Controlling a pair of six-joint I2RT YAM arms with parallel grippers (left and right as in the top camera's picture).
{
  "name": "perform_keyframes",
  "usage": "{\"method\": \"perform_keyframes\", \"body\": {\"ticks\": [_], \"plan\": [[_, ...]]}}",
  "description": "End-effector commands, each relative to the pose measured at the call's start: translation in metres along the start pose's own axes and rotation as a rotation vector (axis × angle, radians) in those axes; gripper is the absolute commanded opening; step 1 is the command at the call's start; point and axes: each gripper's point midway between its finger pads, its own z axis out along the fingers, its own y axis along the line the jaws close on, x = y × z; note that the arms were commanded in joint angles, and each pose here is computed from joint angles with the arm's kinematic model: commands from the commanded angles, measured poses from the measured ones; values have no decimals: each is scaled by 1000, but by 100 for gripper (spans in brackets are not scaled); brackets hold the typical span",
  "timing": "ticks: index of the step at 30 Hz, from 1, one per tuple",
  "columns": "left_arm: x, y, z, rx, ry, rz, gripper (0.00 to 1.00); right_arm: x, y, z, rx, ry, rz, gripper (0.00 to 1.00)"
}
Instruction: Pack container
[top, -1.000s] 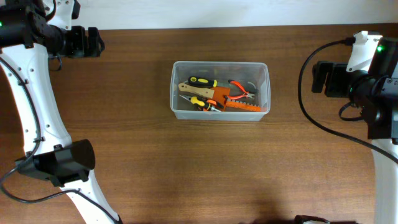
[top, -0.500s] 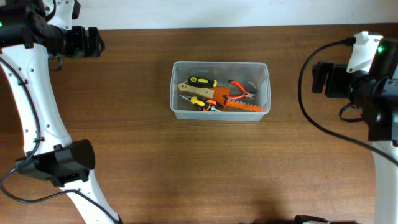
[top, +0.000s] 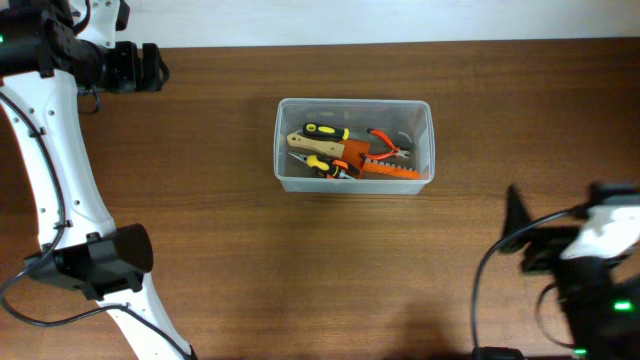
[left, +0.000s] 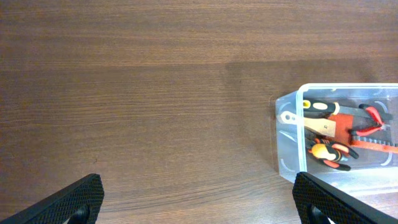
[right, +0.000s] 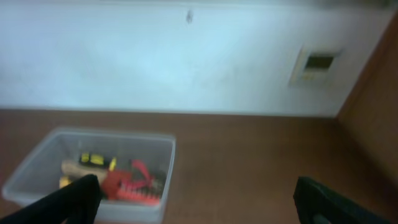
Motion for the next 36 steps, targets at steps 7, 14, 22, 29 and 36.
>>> {"method": "perform_keyframes", "body": {"ticks": [7, 14, 22, 29, 36], "plan": [[-1, 0, -3, 7, -9, -12, 99, 141, 13, 33, -42, 86, 8, 99], [-1, 0, -3, 7, -9, -12, 99, 183, 14, 42, -42, 87, 8, 99], [-1, 0, -3, 7, -9, -12, 99, 210, 15, 47, -43, 97, 9, 99], [-1, 0, -3, 7, -9, -12, 99, 239, 16, 55, -45, 162, 13, 99], [-1, 0, -3, 7, -9, -12, 99, 241, 16, 56, -45, 167, 12, 99]]}}
